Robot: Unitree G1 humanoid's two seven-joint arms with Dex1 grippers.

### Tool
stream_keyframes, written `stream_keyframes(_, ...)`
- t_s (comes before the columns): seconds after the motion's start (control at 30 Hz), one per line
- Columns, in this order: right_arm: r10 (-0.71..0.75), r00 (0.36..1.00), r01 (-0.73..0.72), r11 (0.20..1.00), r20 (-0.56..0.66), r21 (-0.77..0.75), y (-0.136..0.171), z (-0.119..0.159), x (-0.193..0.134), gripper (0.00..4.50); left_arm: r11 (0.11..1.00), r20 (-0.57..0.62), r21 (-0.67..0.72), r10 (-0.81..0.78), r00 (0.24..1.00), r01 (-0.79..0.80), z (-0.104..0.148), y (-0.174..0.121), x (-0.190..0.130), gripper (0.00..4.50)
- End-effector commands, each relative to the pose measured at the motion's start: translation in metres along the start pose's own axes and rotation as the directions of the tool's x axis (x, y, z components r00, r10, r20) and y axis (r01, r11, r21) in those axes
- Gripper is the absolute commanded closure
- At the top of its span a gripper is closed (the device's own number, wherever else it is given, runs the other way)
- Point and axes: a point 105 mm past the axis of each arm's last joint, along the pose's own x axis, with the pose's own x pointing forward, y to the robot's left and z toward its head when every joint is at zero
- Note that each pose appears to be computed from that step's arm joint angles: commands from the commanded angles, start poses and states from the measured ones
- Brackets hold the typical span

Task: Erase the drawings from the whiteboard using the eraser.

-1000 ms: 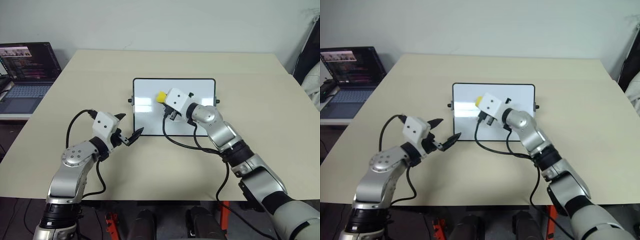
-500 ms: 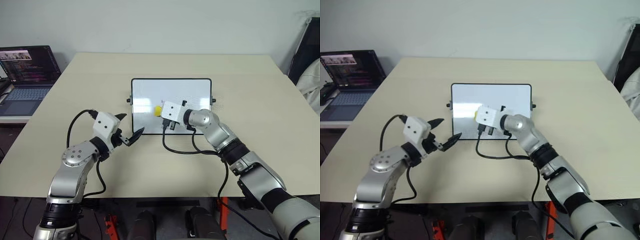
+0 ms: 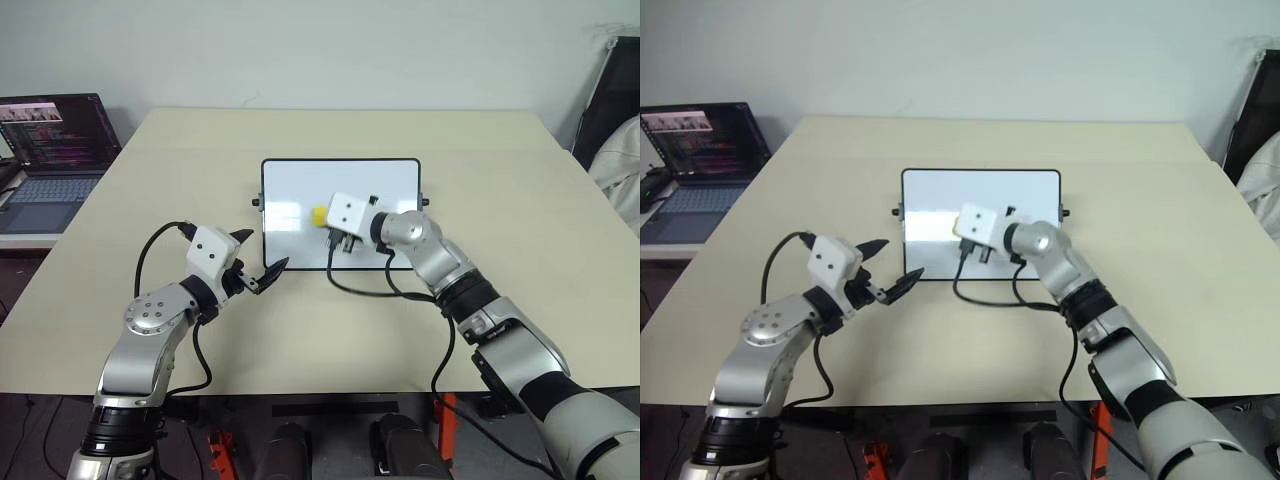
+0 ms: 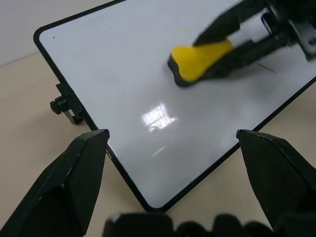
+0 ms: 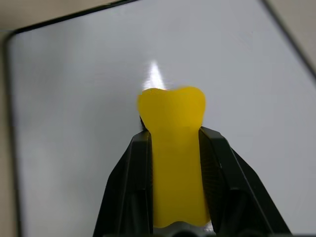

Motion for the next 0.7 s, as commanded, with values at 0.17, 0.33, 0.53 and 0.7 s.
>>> stream_keyframes(0.17, -0.152, 0.988, 0.153, 0.987, -0.04, 0.041, -0.029, -0.013, -0.011, 3.53, 1.0, 0.037, 0.022, -0.001, 0.999, 0.0, 0.01, 0.0, 0.0, 0.0)
stream_keyframes(0.33, -0.197, 0.973, 0.169, 0.963, 0.118, 0.211, -0.037, 0.019, -0.032, 3.53, 1.0, 0.037, 0.023, -0.001, 0.999, 0.0, 0.009, -0.002, 0.0, 0.0)
stream_keyframes(0.53, -0.196, 0.955, 0.098, 0.917, 0.221, 0.387, -0.016, 0.037, -0.078, 3.53, 1.0, 0.061, 0.024, -0.013, 0.998, 0.012, 0.013, -0.009, 0.005, 0.0)
stream_keyframes(0.7, -0.133, 0.977, 0.035, 0.873, 0.168, 0.486, 0.022, 0.015, -0.129, 3.53, 0.999, 0.066, 0.02, -0.051, 0.997, 0.05, 0.013, -0.017, 0.008, 0.0)
